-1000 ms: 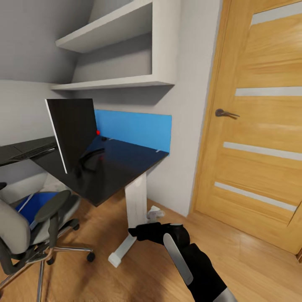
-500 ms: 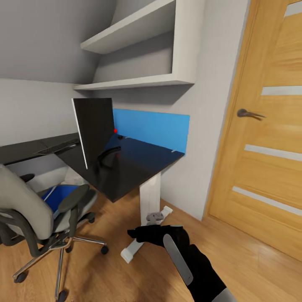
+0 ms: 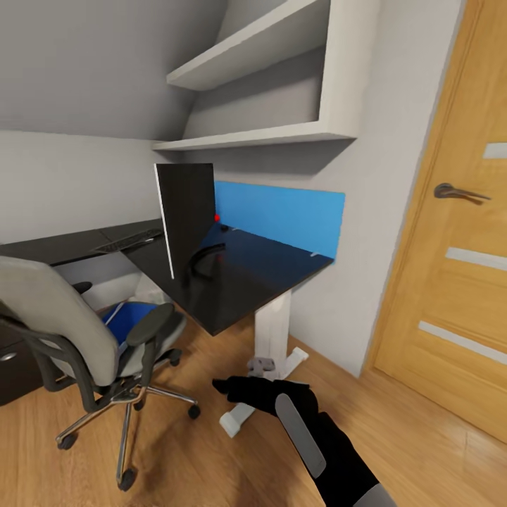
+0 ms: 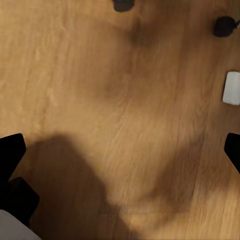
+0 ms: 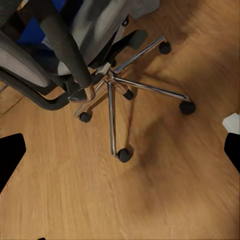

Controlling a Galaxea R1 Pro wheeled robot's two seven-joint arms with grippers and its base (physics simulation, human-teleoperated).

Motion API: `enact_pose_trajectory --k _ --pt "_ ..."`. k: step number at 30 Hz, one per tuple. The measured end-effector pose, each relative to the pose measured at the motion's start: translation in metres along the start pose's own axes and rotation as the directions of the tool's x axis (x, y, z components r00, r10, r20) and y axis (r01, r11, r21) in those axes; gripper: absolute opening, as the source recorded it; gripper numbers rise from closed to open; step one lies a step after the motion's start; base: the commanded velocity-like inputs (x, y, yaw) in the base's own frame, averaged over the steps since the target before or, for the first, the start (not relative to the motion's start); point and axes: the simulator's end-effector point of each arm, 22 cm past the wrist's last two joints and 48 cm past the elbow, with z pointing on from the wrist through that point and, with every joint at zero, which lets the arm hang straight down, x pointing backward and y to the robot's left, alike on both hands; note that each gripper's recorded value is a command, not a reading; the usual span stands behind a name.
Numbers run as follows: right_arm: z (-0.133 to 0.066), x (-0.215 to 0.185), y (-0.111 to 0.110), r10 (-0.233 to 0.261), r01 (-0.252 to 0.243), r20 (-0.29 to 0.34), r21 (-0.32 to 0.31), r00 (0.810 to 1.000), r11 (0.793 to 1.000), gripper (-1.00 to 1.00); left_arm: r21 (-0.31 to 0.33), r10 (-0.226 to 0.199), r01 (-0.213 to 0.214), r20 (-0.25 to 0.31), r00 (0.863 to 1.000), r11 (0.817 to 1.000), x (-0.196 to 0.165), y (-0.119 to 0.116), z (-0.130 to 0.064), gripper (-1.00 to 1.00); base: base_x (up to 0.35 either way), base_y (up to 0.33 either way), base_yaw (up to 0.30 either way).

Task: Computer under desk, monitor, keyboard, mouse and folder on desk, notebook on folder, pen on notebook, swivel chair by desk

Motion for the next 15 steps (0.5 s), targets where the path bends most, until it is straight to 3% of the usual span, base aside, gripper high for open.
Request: enact_pose_trajectory --k 5,6,7,9,12,15 --pt "0.0015 -0.0073 -0.0004 0.031 -0.031 0.043 -0.012 0.999 0.999 1.00 0.000 0.001 -0.001 0.001 1.000 1.000 -0.0005 -0.0002 -0.0001 1.00 0.000 0.000 0.046" --pt "0.0023 -0.0076 0.0001 0.047 -0.046 0.048 -0.020 0.998 0.999 1.00 0.000 0.001 -0.001 0.001 1.000 1.000 -0.0007 -0.0001 -0.0002 1.00 0.000 0.000 0.017" --pt "0.0041 -0.0079 0.0037 0.107 -0.104 0.058 -0.052 0.993 0.993 1.00 -0.002 0.002 -0.002 0.003 1.000 1.000 -0.0013 0.0004 -0.0002 1.00 0.000 0.000 0.013" --pt "0.0047 -0.0089 0.0066 0.146 -0.141 0.064 -0.073 0.987 0.987 1.00 -0.003 0.002 -0.002 0.003 1.000 1.000 -0.0015 0.0008 -0.0002 1.00 0.000 0.000 0.010" --pt "0.0052 -0.0110 0.0081 0.190 -0.183 0.073 -0.092 0.979 0.979 1.00 -0.004 0.003 -0.003 0.003 1.000 1.000 -0.0016 0.0012 -0.0002 1.00 0.000 0.000 0.005" --pt "0.0062 -0.0096 0.0067 0.204 -0.197 0.072 -0.093 0.976 0.976 1.00 -0.004 0.003 -0.003 0.003 1.000 1.000 -0.0015 0.0012 -0.0002 1.00 0.000 0.000 0.003"
